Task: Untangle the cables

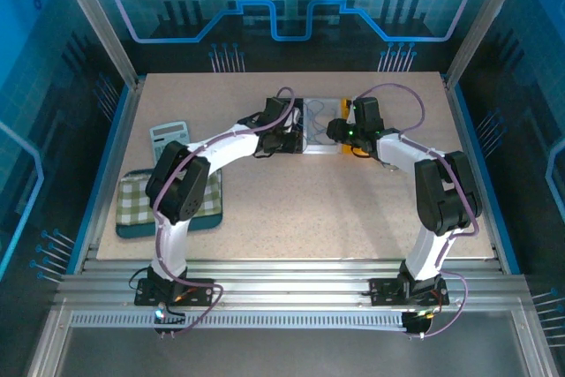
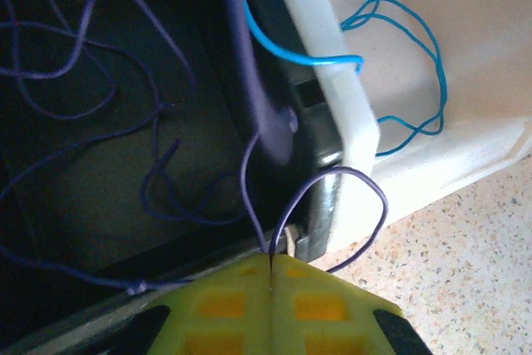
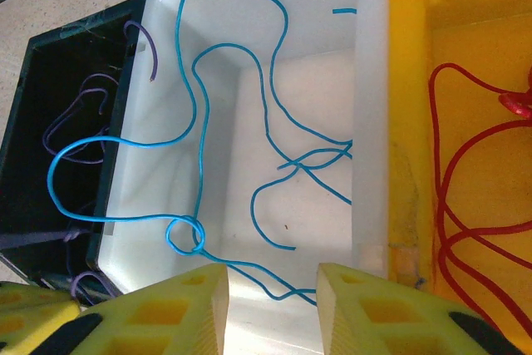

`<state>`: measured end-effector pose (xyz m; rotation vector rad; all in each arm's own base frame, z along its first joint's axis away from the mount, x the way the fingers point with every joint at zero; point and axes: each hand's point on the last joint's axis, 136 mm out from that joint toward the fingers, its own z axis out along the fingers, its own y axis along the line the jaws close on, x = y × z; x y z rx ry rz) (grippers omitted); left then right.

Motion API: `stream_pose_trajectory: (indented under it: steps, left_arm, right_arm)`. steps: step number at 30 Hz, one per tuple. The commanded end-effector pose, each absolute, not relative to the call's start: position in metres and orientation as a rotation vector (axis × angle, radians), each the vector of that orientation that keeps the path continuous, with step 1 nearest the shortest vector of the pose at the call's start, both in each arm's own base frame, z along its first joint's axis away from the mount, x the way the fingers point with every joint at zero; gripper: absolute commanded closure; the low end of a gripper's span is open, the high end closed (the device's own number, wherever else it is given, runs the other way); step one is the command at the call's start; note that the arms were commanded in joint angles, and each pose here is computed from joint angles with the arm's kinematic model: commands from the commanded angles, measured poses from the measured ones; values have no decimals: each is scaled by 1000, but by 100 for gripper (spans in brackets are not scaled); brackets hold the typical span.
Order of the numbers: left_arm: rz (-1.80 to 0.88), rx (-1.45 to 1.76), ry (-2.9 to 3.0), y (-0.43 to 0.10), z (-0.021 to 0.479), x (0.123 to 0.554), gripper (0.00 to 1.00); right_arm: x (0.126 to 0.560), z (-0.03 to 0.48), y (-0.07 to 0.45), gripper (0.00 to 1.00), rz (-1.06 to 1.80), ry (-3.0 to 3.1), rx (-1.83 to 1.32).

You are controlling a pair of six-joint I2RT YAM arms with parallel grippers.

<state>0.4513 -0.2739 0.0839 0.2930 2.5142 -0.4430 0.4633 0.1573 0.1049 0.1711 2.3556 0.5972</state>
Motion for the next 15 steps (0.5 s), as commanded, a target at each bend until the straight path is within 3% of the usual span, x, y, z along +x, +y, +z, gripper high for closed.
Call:
stream_pose_trajectory:
  steps: [1, 7, 15]
  left_arm:
    - [-531, 199, 2407, -269, 116, 461, 100]
    - [-591, -16, 2362, -247, 124, 476, 100]
    - [-392, -159, 2421, -228, 113, 503, 100]
  right_arm:
    - [462, 114, 151, 67, 615, 2332, 194]
    - [462, 115, 151, 66, 615, 2328, 192]
    - [460, 117, 148, 66, 600, 2328, 180]
